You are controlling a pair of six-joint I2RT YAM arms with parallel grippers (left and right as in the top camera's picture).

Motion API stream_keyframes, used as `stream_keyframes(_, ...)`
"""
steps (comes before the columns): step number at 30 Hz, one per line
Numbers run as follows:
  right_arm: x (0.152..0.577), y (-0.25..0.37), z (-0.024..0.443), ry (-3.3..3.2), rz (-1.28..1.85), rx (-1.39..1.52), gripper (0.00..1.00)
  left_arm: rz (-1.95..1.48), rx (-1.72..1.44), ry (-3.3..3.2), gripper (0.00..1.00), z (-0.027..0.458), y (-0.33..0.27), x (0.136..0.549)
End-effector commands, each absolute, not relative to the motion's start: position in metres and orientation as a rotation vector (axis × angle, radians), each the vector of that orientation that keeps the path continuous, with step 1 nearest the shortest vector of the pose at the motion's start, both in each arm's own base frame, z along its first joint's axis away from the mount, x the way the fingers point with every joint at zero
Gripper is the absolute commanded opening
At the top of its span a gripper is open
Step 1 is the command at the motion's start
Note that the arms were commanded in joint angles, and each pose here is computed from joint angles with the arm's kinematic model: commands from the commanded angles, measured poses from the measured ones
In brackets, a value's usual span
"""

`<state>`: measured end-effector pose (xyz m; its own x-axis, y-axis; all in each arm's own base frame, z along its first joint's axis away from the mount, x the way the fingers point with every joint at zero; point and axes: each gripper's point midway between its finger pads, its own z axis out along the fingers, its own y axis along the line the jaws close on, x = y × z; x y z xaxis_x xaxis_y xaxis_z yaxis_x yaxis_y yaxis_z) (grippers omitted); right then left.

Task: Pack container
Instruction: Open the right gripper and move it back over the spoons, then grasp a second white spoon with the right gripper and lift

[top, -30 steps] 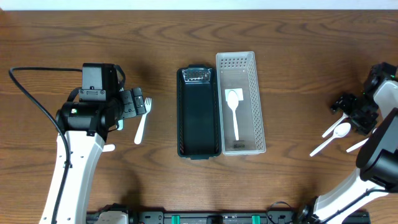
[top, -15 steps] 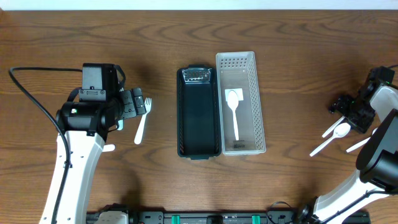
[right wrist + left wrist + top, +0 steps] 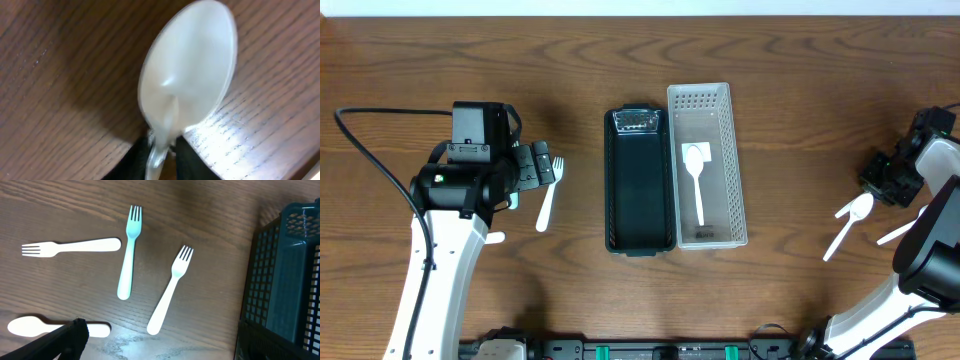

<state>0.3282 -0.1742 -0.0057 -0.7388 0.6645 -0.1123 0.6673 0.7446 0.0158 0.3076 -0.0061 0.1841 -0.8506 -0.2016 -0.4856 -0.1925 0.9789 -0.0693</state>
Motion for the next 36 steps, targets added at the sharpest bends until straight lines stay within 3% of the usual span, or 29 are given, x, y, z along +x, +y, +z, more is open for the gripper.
stream_keyframes(1,0.315,-0.157,-0.028,2.894,0.065,1.116,0.13,-0.024,-0.286,2.601,0.98,0.19,-0.005,0.31)
stream_keyframes(4,0.315,-0.157,-0.028,2.894,0.066,1.116,0.1,-0.024,-0.286,2.601,0.98,0.19,-0.005,0.31)
stream_keyframes(6,0.316,-0.155,-0.028,2.892,0.077,1.115,0.01,-0.024,-0.286,2.601,0.98,0.19,-0.005,0.31)
stream_keyframes(13,0.344,-0.139,-0.008,2.834,0.267,1.058,0.01,-0.024,-0.286,2.6,0.98,0.19,-0.005,0.31)
stream_keyframes(20,0.402,-0.099,0.087,2.725,0.322,0.748,0.01,-0.024,-0.286,2.6,0.98,0.19,-0.005,0.31)
stream_keyframes(28,0.431,0.035,0.215,2.559,0.324,0.114,0.01,-0.024,-0.287,2.6,0.98,0.19,-0.005,0.31)
stream_keyframes(31,0.42,0.088,0.217,2.572,0.344,-0.069,0.01,-0.024,-0.287,2.6,0.98,0.19,-0.005,0.31)
stream_keyframes(36,0.403,0.145,0.181,2.677,0.256,-0.249,0.01,-0.024,-0.287,2.601,0.98,0.19,-0.005,0.31)
